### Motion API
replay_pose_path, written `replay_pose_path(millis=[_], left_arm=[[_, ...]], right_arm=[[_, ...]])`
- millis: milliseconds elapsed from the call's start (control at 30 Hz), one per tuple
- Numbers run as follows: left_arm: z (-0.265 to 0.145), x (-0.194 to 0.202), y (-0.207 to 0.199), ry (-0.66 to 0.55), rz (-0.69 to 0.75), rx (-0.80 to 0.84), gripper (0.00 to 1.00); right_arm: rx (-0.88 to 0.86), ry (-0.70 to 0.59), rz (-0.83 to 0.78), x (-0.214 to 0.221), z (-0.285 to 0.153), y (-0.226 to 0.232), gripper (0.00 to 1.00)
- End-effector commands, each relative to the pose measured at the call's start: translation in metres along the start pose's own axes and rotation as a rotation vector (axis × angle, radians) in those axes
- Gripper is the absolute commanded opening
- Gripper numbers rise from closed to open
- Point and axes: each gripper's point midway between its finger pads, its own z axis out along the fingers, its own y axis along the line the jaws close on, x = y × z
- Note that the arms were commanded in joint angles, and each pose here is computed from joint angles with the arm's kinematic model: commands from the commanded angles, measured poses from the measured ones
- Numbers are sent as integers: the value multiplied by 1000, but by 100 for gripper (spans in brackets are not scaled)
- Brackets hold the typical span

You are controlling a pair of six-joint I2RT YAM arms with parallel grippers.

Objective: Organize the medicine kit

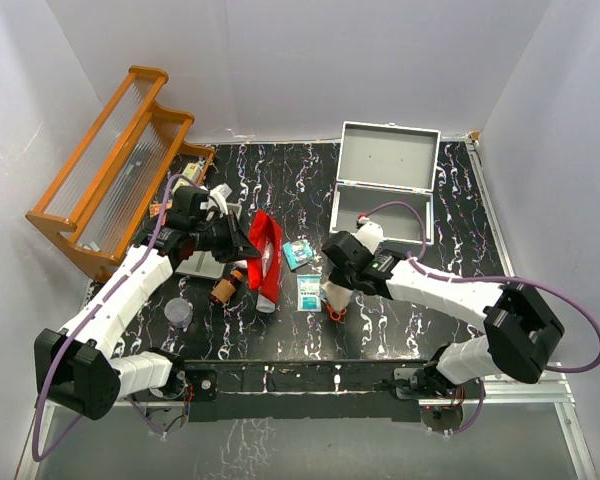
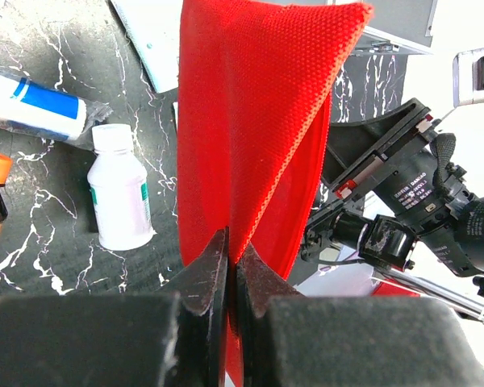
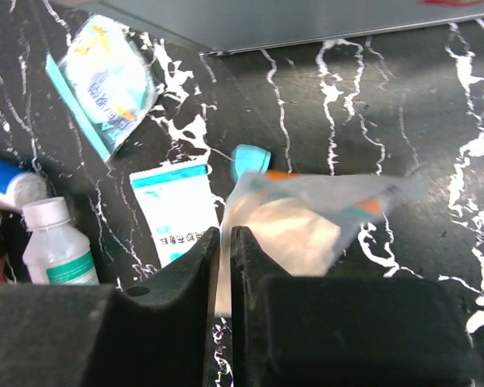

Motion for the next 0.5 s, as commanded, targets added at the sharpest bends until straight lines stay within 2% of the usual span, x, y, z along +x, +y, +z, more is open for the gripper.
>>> replay_pose_path(millis=[0,133,200,367,467], left_arm=[[-3,-4,-15,-2,15,48,0],[-2,-3,-15,0,16,45,0],[-2,-2,-14,0,13,42,0],[-1,-1,-12,1,10,34,0],[-1,-1,-11,0,10,29,0]], right_arm=[[-145,-30,-41,-9,-6,26,12],[-173,0,-80,0,-1,30,14],[-133,17,-96,4,4,23,15],[38,61,-128,10,19,5,34],[68,59,-125,7,25,11,37]])
